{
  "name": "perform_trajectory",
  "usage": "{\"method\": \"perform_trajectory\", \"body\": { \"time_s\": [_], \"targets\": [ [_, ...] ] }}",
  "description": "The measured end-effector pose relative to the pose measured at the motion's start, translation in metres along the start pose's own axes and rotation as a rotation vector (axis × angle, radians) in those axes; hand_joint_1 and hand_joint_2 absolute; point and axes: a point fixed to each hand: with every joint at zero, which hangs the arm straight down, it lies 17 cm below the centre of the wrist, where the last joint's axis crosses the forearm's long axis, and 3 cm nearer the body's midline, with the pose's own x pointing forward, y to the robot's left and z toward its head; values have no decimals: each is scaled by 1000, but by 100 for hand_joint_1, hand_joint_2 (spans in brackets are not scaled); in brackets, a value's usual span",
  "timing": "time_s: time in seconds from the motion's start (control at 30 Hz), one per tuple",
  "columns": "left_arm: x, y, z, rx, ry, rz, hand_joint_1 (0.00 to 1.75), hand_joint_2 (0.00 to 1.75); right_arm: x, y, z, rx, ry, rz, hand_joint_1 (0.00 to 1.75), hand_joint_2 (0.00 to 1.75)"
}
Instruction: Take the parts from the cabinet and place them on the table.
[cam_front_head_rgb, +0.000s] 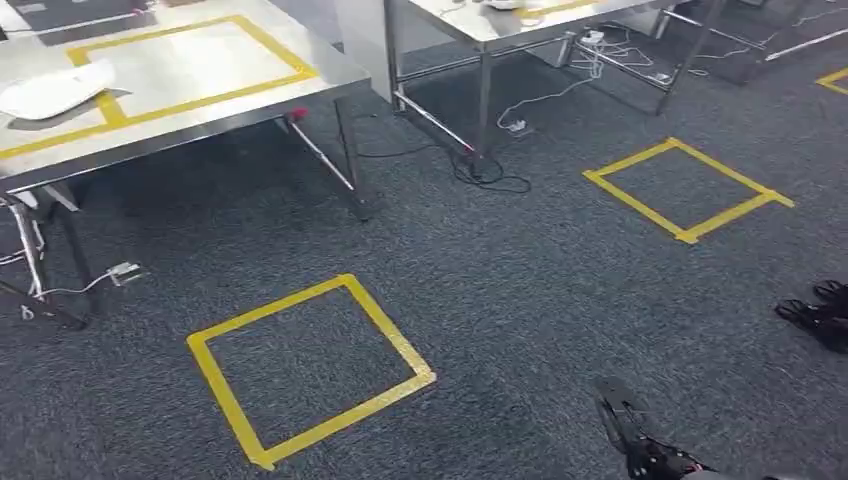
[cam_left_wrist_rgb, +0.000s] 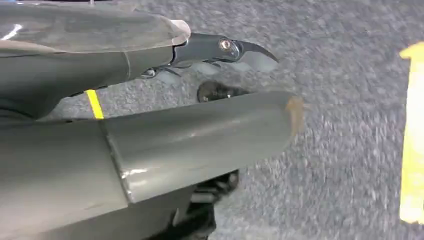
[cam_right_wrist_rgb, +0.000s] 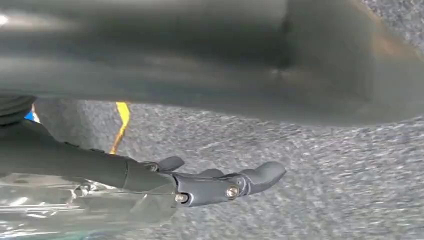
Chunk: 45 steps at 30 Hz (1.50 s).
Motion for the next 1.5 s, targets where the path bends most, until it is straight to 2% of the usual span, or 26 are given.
{"method": "perform_trajectory", "body": {
  "time_s": [1.0,1.5],
  "targets": [
    [-2,2,0,4,3,-4,0,0,4,0,-1,4,0,0,0,0],
    [-10,6,1,10,16,2,0,0,-11,-1,1,2,28,-7,0,0]
  ]
}}
